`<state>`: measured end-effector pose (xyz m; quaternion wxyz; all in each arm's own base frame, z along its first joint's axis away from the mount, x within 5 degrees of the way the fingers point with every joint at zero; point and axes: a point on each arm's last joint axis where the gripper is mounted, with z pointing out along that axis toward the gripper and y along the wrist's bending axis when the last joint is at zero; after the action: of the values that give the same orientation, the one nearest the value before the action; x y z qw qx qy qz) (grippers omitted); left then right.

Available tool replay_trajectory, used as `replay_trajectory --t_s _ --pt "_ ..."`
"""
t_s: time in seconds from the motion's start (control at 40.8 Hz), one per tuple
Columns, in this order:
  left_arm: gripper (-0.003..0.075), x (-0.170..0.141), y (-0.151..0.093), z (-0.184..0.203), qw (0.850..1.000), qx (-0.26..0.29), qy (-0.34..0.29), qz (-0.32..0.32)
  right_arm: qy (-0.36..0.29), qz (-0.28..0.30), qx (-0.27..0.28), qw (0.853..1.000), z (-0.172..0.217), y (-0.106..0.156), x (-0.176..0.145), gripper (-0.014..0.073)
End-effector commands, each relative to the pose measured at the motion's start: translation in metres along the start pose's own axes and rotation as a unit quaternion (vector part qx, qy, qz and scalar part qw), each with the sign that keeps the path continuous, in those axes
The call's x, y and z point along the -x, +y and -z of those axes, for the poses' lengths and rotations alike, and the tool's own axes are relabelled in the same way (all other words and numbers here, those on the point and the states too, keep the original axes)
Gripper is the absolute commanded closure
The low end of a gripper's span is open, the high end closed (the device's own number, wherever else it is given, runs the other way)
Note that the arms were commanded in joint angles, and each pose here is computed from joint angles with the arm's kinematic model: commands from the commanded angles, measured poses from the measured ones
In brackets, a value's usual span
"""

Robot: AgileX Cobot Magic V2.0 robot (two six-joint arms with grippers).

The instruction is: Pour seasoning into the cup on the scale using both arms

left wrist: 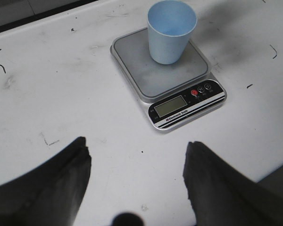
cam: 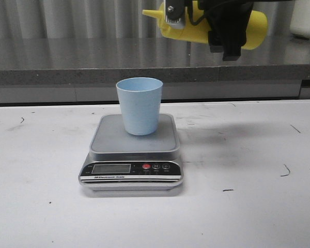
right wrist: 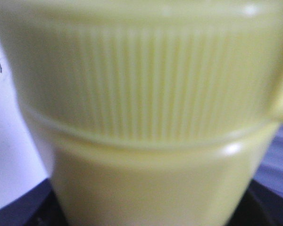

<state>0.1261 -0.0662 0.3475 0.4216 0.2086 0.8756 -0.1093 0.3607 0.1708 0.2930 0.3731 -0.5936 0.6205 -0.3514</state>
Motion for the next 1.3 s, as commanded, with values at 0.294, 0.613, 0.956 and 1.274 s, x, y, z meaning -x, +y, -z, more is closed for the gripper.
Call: replay_trajectory --t_s 0.294,0.613,0.956,1.274 --pt "0.0302 0.012 -0.001 0.006 0.999 -0.004 -0.049 0.001 0.018 0.161 -0.11 0.981 0.009 -0.025 0.013 0.0287" --pt "0.0302 0.012 -0.001 0.006 0.999 -0.004 -0.049 0.001 0.021 0.208 -0.139 0.968 0.01 -0.03 0.015 0.0287" --pt "0.0302 0.012 -0.001 0.006 0.999 -0.004 -0.049 0.001 0.019 0.208 -0.139 0.968 0.01 -0.03 0.015 0.0287" --pt "0.0302 0.012 -0.001 0.006 0.999 -0.004 -0.049 0.001 0.01 0.173 -0.136 0.975 0.01 -0.029 0.015 0.0287"
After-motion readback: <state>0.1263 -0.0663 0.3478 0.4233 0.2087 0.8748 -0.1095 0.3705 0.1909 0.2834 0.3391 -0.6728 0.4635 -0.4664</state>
